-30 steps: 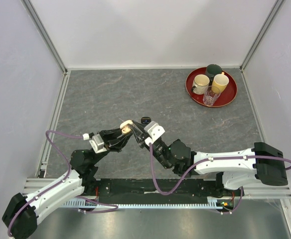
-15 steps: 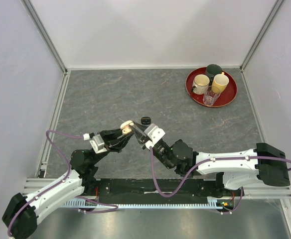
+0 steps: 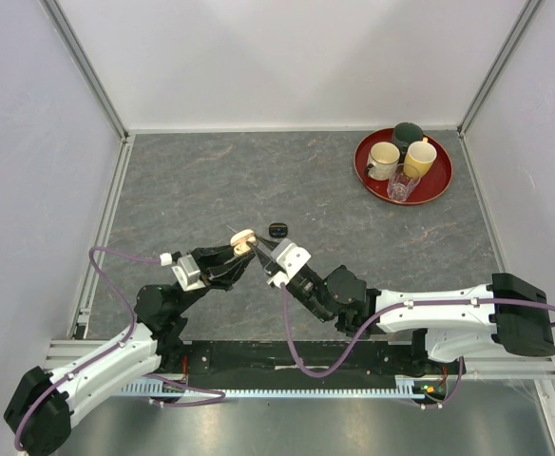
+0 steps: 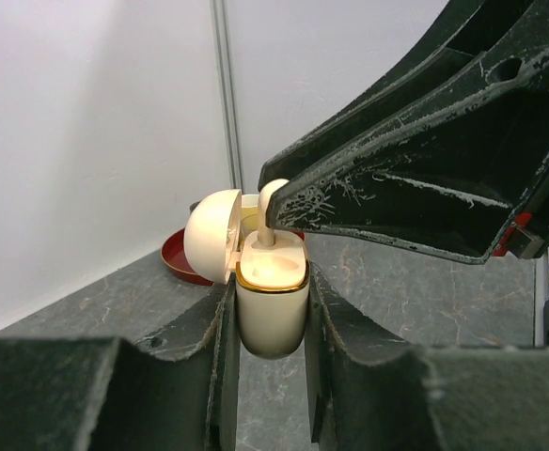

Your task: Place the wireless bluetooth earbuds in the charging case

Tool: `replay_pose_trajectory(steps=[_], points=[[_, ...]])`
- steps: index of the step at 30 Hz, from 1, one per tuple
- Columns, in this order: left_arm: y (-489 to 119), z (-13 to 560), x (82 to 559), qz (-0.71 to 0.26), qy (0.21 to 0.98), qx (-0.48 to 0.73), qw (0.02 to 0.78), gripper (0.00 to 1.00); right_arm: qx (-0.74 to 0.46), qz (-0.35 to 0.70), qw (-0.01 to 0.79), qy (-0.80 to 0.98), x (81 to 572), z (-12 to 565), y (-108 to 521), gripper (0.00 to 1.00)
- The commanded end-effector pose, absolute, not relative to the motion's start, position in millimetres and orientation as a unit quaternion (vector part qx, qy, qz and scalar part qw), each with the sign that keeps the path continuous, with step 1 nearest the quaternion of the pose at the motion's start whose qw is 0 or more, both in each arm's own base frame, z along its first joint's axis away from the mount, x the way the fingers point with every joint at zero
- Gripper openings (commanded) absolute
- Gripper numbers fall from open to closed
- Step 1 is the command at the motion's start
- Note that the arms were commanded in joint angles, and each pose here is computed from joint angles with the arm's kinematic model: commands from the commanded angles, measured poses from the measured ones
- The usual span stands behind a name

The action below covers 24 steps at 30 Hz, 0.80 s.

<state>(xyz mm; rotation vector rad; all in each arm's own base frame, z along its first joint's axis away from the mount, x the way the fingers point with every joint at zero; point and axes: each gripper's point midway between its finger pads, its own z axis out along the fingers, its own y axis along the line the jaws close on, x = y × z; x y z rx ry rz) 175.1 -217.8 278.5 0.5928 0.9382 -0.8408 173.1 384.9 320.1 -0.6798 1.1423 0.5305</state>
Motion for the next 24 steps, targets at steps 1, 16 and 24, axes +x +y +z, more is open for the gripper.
replay_pose_trajectory(steps=[1,16,24], points=[[-208,316,171,-0.394,0.39,0.241,0.797,0.02,-0.352,0.237,0.74,0.521,166,308,389,0.03],[-209,312,172,-0.393,0.393,0.243,0.795,0.02,-0.346,0.252,0.723,0.542,166,307,397,0.23],[-205,308,175,-0.384,0.399,0.235,0.799,0.02,-0.291,0.279,0.721,0.563,169,321,386,0.63]])
